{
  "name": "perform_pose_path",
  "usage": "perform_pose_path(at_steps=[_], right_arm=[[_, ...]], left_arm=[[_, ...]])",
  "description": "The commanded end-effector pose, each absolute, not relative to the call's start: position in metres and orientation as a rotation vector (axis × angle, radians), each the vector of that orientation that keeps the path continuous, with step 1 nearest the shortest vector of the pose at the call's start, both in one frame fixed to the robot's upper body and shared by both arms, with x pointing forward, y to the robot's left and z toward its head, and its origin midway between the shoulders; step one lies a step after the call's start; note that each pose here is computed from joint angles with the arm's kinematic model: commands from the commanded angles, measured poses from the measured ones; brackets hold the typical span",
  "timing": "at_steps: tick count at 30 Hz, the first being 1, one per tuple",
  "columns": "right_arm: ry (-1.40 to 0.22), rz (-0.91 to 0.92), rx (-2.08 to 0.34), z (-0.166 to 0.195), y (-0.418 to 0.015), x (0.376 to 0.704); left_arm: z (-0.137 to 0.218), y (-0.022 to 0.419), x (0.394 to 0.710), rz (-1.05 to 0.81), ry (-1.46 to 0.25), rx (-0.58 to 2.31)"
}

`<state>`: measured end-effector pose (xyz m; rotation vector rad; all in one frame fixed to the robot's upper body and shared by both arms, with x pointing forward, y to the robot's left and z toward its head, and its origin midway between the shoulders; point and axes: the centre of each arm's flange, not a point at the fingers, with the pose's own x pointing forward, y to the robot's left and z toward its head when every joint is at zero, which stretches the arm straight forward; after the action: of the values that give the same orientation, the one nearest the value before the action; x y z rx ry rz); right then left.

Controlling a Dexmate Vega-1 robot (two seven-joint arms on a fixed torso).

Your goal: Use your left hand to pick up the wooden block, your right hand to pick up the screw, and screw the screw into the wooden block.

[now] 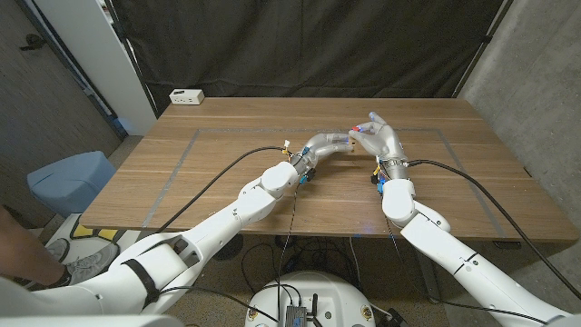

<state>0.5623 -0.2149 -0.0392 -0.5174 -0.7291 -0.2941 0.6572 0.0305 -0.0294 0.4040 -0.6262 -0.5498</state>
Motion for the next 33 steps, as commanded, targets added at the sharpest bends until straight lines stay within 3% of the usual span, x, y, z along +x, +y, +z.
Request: perform_pose_path(at_steps=[1,33], right_arm=[[-0.729,-0.296,-0.515,-0.0399,-0.2164,0.5614],[-0.722,-0.293,-0.508,-0.0451,-0.2199,0.5618]], left_arm=[[-0.0302,0.0291,0.6556,-0.553,-0.628,0.402],[-0.0299,0.028,0.6541,-0.554,-0.626,0.4]])
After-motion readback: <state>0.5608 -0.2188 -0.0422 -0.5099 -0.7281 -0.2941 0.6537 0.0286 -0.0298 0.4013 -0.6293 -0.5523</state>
